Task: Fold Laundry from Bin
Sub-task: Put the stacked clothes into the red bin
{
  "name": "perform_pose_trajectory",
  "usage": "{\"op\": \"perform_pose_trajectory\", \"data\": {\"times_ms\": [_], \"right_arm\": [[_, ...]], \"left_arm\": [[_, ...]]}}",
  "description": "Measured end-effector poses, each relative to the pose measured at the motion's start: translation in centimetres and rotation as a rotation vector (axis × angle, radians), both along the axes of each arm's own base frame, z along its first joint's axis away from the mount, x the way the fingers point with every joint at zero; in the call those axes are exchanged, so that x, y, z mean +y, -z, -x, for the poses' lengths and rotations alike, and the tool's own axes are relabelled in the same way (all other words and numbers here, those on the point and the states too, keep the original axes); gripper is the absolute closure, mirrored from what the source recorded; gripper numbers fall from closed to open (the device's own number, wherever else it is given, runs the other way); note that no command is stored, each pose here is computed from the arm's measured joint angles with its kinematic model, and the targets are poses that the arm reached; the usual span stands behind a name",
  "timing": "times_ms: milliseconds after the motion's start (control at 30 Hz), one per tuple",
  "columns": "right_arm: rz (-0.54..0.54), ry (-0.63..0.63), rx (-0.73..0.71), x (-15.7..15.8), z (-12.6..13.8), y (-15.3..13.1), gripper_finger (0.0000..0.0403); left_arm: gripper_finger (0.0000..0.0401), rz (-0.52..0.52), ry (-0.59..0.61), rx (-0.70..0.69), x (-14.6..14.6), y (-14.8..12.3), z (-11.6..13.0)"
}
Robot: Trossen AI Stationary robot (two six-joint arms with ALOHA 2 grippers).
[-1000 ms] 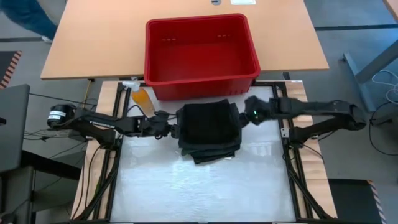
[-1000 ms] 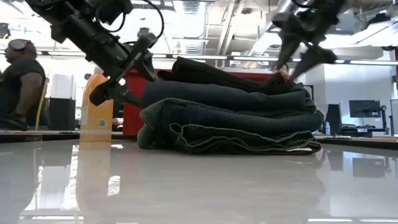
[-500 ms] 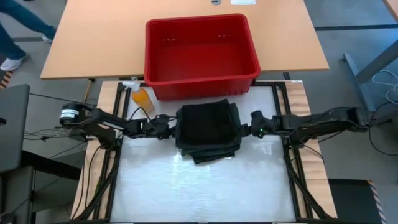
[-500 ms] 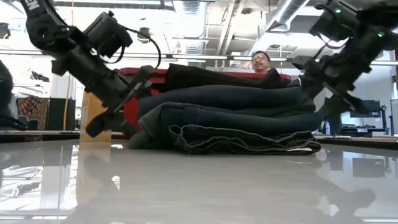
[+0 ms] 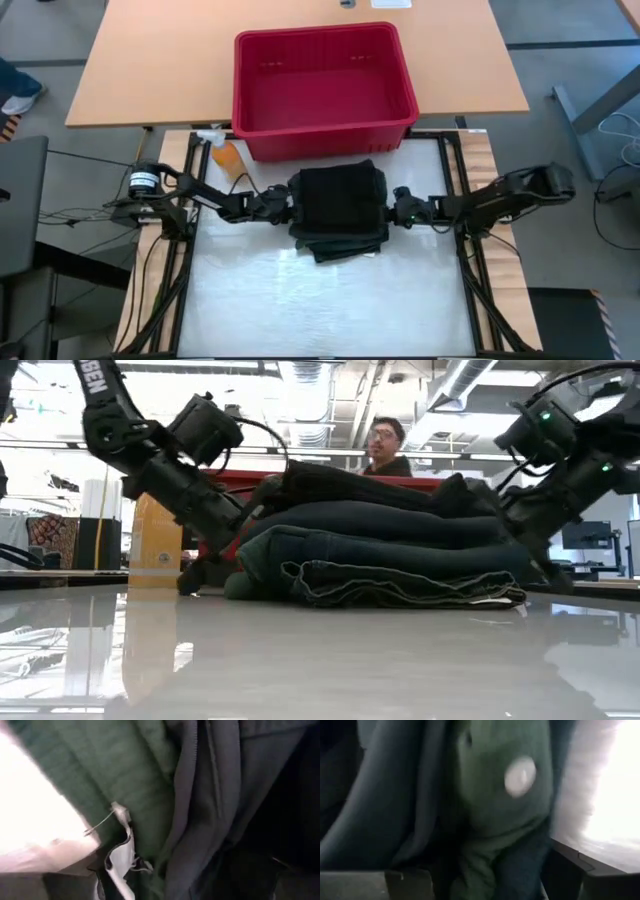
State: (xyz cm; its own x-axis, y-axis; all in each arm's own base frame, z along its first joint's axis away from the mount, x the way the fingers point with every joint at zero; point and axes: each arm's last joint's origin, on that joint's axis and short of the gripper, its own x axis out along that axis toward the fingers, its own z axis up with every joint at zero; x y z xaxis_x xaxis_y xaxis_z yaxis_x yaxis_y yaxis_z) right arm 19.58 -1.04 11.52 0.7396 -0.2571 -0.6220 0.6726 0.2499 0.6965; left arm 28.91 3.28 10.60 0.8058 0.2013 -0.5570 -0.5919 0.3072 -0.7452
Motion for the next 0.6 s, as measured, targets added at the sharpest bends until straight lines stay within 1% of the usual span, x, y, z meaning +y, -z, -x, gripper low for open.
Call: {"op": "perform_pose_trajectory", "data": {"times_ms": [100, 167, 233, 300, 367, 400, 500, 600], "right_arm": [[-0.027, 0.014, 0.04, 0.2, -1.4, 0.9, 0.0143], [-0.037, 0.022, 0.044, 0.4, -2.3, 1.4, 0.0159], [-0.039, 0.013, 0.031, 0.6, -3.1, 1.6, 0.0187], [-0.035, -0.009, 0.012, 0.8, -3.8, 1.7, 0.0228], [-0.032, -0.034, -0.008, 1.0, -4.4, 1.5, 0.0273], [-0.031, -0.045, -0.013, 1.0, -4.7, 1.3, 0.0285], [-0.013, -0.075, -0.018, 1.0, -5.3, 0.9, 0.0286], [0.01, -0.103, -0.03, 1.1, -5.8, 0.4, 0.0286]], "left_arm": [[0.0129, -0.002, 0.017, 0.034, 0.1, -0.6, -1.0], [0.0138, 0.01, 0.023, 0.084, 0.4, -0.7, -1.3], [0.0151, 0.022, 0.027, 0.122, 0.6, -0.5, -1.3], [0.0168, 0.045, 0.031, 0.134, 0.8, 0.0, -1.4], [0.0188, 0.071, 0.039, 0.119, 0.9, 0.5, -1.6], [0.02, 0.078, 0.048, 0.103, 0.9, 0.6, -1.8], [0.0242, 0.09, 0.082, 0.035, 0.8, 0.5, -2.4], [0.0288, 0.07, 0.117, -0.005, 0.7, 0.1, -2.8]]}}
